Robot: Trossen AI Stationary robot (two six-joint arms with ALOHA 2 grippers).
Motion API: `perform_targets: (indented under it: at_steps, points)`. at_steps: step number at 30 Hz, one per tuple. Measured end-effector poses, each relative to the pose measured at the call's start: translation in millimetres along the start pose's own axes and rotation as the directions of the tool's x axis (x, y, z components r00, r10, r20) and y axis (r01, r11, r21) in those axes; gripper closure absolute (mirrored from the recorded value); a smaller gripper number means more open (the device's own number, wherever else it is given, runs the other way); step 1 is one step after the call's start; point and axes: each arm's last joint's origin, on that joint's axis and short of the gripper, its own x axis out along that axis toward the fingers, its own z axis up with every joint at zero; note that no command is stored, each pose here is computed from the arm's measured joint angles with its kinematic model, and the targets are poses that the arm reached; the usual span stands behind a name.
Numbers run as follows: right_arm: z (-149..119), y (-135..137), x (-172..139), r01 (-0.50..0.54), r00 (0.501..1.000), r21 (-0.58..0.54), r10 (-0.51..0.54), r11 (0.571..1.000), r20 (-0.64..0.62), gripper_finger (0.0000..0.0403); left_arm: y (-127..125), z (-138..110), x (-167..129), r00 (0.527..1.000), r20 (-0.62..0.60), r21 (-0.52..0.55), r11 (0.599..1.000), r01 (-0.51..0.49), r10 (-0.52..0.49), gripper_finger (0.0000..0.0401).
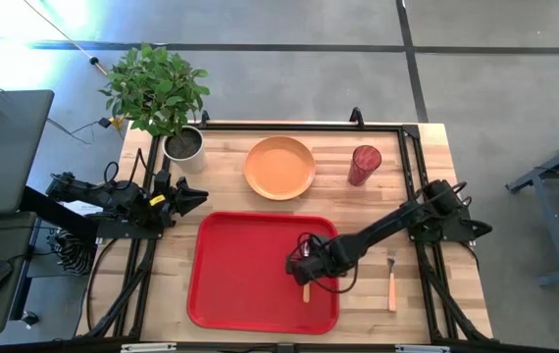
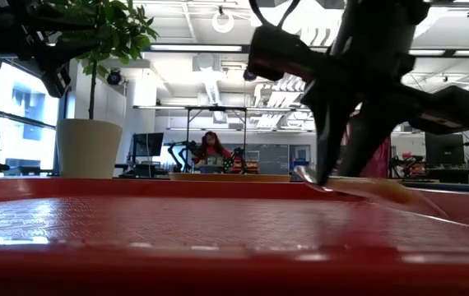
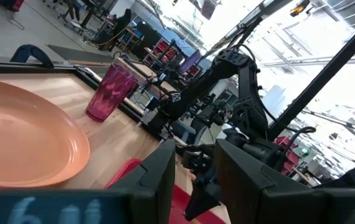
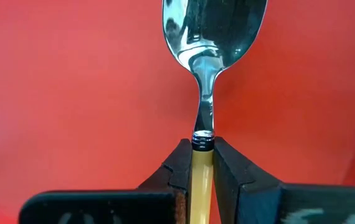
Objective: Pick and place plate/cup/fork/spoon on tray
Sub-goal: Put the yellow spoon to the right on the orange tray
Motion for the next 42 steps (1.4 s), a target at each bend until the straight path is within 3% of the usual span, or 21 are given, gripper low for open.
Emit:
perform_targets:
  at_steps: [10,22,33,42]
  points:
    - [-6,6,-1,-0.081,0.996,0.027,0.082,0.996,-0.018,0.0382,0,0,0,1.0,-0.002,0.001,1.0,-0.002,0.002,0.0298]
    - [-6,3,21,-0.033,0.999,-0.008,0.033,0.999,-0.029,0.0382,1,-2,0,1.0,-0.017,0.009,1.0,-0.013,0.013,0.0298]
    - [-5,6,18,0.018,1.0,-0.027,-0.018,0.999,-0.004,0.0381,1,-2,0,1.0,-0.015,0.008,1.0,-0.012,0.012,0.0298]
    - [-6,6,19,0.023,0.999,-0.02,-0.023,1.0,-0.023,0.0332,1,-2,0,1.0,-0.015,0.008,1.0,-0.012,0.012,0.0298]
